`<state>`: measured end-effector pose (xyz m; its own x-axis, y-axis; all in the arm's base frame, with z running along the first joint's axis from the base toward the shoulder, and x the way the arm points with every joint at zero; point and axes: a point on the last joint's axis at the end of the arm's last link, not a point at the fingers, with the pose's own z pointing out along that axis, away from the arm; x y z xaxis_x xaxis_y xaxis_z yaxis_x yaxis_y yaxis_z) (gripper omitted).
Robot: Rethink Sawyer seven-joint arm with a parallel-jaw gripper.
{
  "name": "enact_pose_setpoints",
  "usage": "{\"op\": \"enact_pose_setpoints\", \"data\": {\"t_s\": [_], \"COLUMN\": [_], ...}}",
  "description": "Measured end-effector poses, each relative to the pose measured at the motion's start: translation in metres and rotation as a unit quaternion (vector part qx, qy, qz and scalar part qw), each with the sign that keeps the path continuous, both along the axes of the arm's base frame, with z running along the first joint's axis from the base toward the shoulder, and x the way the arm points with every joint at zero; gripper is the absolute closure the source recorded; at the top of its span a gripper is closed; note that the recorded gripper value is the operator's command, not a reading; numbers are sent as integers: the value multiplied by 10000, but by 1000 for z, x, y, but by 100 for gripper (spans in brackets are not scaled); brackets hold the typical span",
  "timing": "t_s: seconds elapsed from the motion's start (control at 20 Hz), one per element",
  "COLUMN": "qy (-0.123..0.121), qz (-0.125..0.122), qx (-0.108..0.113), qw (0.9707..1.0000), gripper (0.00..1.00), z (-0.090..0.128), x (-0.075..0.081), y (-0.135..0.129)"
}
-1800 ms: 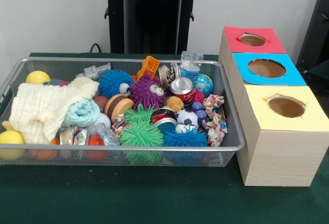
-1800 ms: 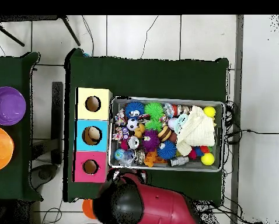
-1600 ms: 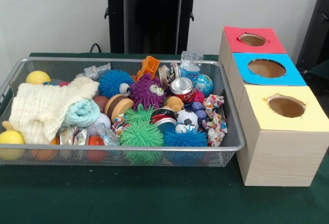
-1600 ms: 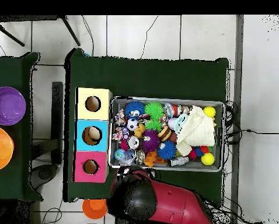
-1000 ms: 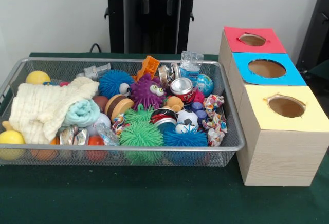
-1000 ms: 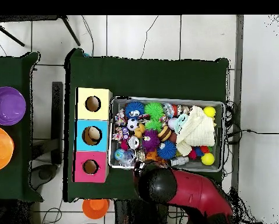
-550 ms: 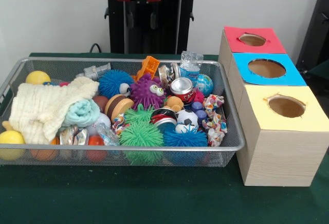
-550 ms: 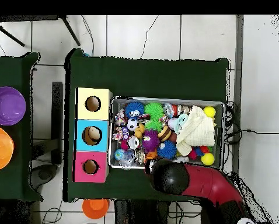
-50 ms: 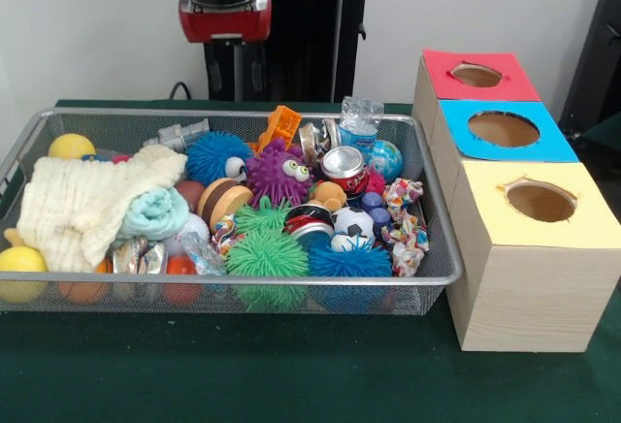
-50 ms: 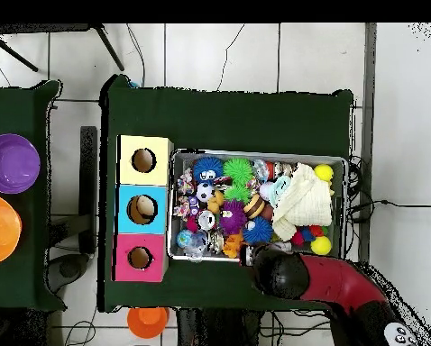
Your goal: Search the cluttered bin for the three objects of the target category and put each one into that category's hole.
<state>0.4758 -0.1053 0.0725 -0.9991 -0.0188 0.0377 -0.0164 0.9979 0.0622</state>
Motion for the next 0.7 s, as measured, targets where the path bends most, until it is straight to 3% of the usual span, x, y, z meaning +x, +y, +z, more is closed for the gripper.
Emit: {"op": "enact_pose_setpoints", "data": {"t_s": [0.4,0.7], "qy": [-328,-428], "qz": [338,711], "qx": [-25,-113], "qw": [9989,9965], "gripper": [0,0], "z": [-22,-3], "x": [-22,-51], "y": [-18,2]}}
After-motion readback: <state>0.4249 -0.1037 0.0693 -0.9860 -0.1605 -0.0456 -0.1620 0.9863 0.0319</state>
